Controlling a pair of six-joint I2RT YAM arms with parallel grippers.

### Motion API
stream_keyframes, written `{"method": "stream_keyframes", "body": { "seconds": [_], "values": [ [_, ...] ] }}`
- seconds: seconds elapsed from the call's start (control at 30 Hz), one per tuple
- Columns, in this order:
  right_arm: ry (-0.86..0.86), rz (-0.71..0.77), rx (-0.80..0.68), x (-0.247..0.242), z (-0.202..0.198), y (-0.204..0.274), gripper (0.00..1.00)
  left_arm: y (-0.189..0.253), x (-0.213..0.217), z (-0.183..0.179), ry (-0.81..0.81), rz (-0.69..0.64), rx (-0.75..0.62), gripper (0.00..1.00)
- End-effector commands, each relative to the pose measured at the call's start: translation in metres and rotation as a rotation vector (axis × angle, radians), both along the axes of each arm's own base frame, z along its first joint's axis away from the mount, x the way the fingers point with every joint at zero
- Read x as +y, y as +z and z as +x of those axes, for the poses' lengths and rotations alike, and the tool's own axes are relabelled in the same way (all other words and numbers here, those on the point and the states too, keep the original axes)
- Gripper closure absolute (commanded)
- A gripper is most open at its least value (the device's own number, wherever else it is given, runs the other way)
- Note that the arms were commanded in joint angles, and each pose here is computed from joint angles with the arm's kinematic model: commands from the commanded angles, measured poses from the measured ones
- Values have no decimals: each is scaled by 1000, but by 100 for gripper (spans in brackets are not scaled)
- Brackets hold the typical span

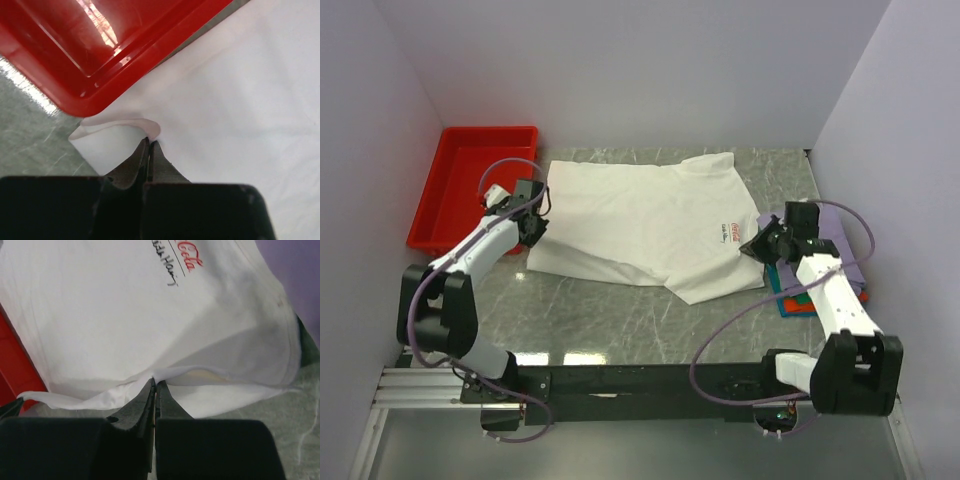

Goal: Fold and stack the t-shirts
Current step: Fold the tshirt

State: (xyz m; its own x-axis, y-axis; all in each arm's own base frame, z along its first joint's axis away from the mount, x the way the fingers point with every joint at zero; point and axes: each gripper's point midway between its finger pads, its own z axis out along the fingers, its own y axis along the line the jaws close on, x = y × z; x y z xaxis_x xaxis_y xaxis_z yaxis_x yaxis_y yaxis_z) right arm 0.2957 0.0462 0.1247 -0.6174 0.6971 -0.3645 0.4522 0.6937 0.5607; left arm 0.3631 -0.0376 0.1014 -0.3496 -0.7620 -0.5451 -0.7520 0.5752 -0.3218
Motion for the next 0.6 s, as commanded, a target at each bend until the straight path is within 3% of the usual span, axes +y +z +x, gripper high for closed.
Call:
{"method": "stream_keyframes", "body": {
  "seconds": [0.0,0.27,0.57],
  "values": [
    [19,-2,-143,-1,46,34,100,6,-1,24,0,23,-11,99],
    [20,13,-108,-5,77,22,100,4,7,39,31,24,-1,99],
    [-2,46,-121,-19,80,19,100,1,15,44,44,29,2,99]
  ]
}}
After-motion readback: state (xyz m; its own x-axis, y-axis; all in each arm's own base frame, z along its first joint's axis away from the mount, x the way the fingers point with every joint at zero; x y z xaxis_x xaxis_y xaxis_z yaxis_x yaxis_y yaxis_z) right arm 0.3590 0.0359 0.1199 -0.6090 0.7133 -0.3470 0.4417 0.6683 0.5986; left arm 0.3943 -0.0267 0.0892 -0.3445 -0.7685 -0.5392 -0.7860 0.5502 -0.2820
